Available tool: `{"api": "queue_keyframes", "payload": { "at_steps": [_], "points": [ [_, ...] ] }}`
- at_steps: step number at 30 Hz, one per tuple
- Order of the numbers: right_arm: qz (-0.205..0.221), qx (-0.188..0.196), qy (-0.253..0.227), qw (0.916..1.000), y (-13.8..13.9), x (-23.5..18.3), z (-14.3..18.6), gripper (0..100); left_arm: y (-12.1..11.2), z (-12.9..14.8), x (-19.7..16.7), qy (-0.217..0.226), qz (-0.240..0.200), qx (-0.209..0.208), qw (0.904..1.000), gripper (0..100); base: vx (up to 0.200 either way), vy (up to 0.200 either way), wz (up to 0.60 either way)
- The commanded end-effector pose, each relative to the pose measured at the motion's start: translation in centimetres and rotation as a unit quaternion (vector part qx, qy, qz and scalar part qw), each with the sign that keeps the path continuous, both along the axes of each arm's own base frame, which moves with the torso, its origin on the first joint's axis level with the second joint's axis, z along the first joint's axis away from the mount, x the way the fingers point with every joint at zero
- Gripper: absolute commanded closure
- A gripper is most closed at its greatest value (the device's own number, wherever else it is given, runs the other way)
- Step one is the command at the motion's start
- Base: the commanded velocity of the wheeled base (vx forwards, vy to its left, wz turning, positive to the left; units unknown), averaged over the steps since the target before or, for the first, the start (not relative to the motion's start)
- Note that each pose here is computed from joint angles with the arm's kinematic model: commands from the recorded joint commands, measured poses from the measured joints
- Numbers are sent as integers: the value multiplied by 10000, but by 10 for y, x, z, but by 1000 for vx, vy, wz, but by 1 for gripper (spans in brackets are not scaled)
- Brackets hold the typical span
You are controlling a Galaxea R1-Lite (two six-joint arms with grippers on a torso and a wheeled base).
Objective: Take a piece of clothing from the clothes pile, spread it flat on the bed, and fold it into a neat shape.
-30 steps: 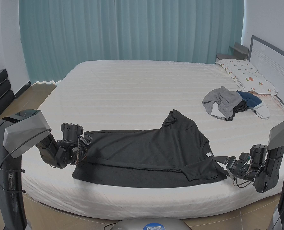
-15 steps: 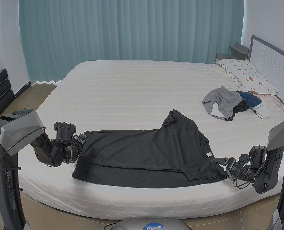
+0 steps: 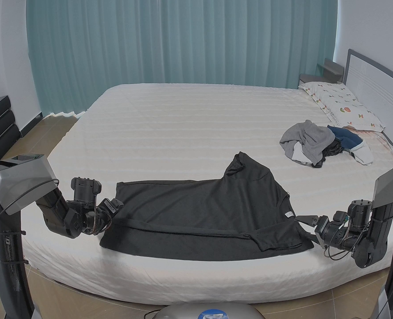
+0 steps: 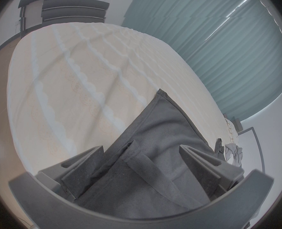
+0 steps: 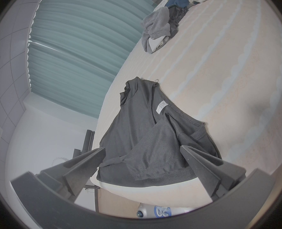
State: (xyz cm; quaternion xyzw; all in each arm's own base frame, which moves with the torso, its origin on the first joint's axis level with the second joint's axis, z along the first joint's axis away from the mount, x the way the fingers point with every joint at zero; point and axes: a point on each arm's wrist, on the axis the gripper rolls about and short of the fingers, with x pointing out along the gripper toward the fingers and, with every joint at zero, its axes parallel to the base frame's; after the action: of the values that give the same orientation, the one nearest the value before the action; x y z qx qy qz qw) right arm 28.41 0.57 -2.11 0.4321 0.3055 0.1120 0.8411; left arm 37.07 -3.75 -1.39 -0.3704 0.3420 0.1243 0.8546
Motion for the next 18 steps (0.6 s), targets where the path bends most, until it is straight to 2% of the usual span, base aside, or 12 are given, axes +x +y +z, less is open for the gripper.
{"api": "queue_keyframes", "payload": {
  "at_steps": [1,6,7,14,18],
  "points": [
    [9,-1,-60,10000,1,0,2,0,-4,-6,3,29,-38,33,10000,0,0,0,0],
    [-4,-9,-68,10000,1,0,3,0,-4,-5,5,4,-40,46,10000,0,0,0,0],
    [-15,-22,-79,10000,1,0,3,0,-6,-7,5,19,-55,59,10000,100,0,0,0],
    [-161,-141,-125,9997,0,2,4,0,-7,-7,6,10,-61,63,10000,100,0,0,0],
    [-220,-182,-227,9993,0,4,8,0,-4,-8,5,30,81,170,9998,100,0,0,0]
  ]
}}
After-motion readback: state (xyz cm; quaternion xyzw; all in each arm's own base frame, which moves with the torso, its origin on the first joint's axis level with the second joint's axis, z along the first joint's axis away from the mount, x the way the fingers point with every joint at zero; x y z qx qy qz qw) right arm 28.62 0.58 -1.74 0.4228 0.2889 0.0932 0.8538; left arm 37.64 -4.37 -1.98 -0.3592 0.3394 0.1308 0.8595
